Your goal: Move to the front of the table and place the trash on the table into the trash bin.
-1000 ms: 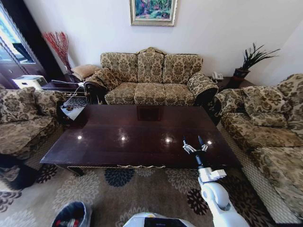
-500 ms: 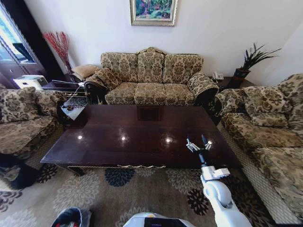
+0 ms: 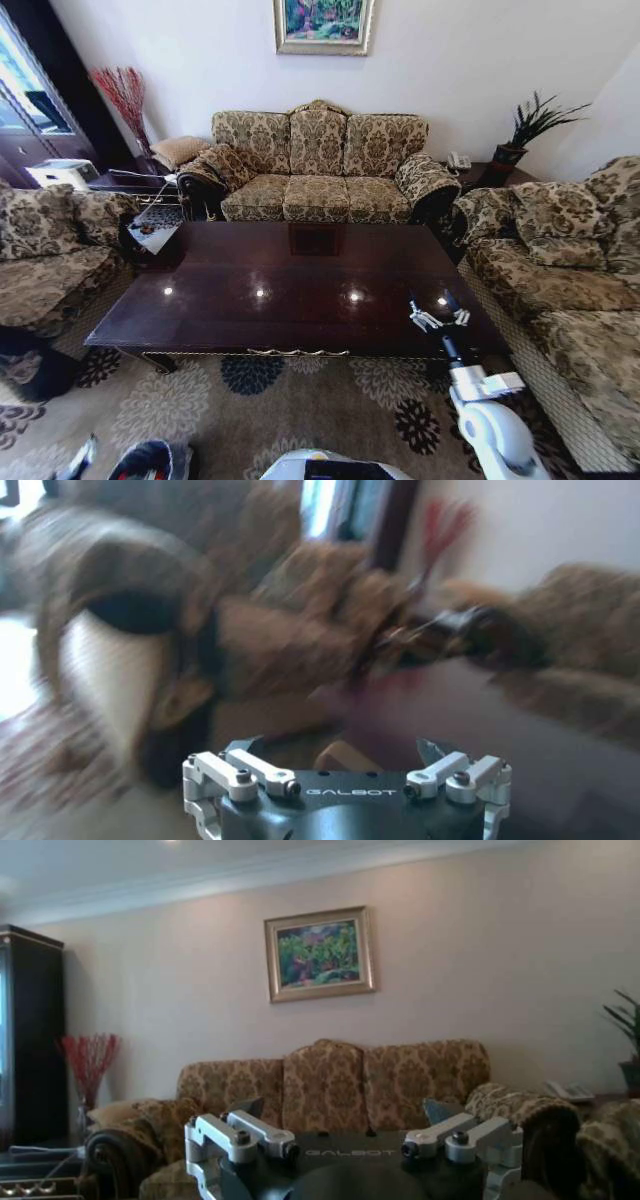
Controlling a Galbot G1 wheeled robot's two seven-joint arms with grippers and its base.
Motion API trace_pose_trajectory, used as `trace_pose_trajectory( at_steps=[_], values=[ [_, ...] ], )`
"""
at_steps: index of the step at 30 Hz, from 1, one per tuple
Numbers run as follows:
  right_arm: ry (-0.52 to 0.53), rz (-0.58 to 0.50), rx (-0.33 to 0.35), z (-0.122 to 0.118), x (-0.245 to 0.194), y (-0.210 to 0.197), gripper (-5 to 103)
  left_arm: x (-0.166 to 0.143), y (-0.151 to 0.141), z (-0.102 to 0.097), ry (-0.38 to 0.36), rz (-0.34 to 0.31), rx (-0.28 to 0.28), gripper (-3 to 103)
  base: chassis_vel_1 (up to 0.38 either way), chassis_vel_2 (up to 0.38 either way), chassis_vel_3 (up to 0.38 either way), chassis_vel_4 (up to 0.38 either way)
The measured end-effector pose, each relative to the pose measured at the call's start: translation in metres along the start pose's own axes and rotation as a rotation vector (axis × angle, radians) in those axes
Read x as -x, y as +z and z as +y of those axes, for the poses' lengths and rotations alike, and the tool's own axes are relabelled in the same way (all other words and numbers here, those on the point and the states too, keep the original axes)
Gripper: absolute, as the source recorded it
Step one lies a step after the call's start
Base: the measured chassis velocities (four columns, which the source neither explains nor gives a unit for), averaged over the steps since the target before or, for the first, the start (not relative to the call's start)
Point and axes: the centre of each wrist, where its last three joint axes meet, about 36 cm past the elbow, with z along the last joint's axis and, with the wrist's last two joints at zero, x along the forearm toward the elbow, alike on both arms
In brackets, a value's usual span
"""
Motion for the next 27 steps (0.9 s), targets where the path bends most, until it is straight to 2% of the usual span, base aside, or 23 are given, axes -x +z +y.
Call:
trace_pose_trajectory(
  at_steps=[1, 2, 4, 6, 7, 9, 10, 12, 14, 17, 20, 27],
  values=[
    [0.015, 0.012, -0.019, 0.002, -0.004, -0.006, 100, -0.003, -0.030, -0.028, 0.082, -0.048, 0.009, 100, 0.000, 0.000, 0.000, 0.000],
    [0.015, 0.012, -0.019, 0.002, -0.004, -0.006, 100, -0.003, -0.030, -0.028, 0.082, -0.048, 0.009, 100, 0.000, 0.000, 0.000, 0.000],
    [0.032, 0.043, -0.031, 0.010, -0.012, -0.020, 100, -0.016, -0.082, -0.085, 0.225, -0.120, 0.022, 100, 0.000, 0.000, 0.000, 0.000],
    [0.042, 0.083, -0.033, 0.018, -0.022, -0.036, 100, -0.042, -0.120, -0.136, 0.338, -0.138, 0.025, 100, 0.000, 0.000, 0.000, 0.000],
    [0.042, 0.083, -0.033, 0.018, -0.022, -0.036, 100, -0.042, -0.120, -0.136, 0.338, -0.138, 0.025, 100, 0.000, 0.000, 0.000, 0.000],
    [0.051, 0.106, -0.040, 0.022, -0.031, -0.045, 100, -0.068, -0.141, -0.178, 0.436, -0.153, 0.027, 100, 0.000, 0.000, 0.000, 0.000],
    [0.051, 0.106, -0.040, 0.022, -0.031, -0.045, 100, -0.068, -0.141, -0.178, 0.436, -0.153, 0.027, 100, 0.000, 0.000, 0.000, 0.000],
    [0.064, 0.110, -0.052, 0.022, -0.040, -0.049, 100, -0.091, -0.162, -0.214, 0.538, -0.181, 0.040, 100, 0.000, 0.000, 0.000, 0.000],
    [0.060, 0.067, -0.081, 0.024, -0.047, -0.045, 100, -0.108, -0.179, -0.236, 0.609, -0.195, 0.050, 100, 0.000, 0.000, 0.000, 0.000],
    [0.036, 0.035, -0.100, 0.032, -0.049, -0.038, 100, -0.118, -0.189, -0.247, 0.635, -0.175, 0.047, 100, 0.000, 0.000, 0.000, 0.000],
    [0.012, 0.026, -0.078, 0.043, -0.047, -0.038, 100, -0.122, -0.189, -0.246, 0.604, -0.133, 0.044, 100, 0.000, 0.000, 0.000, 0.000],
    [0.019, 0.014, -0.049, 0.059, -0.043, -0.055, 100, -0.120, -0.189, -0.239, 0.548, -0.067, 0.104, 100, 0.000, 0.000, 0.000, 0.000]
  ],
)
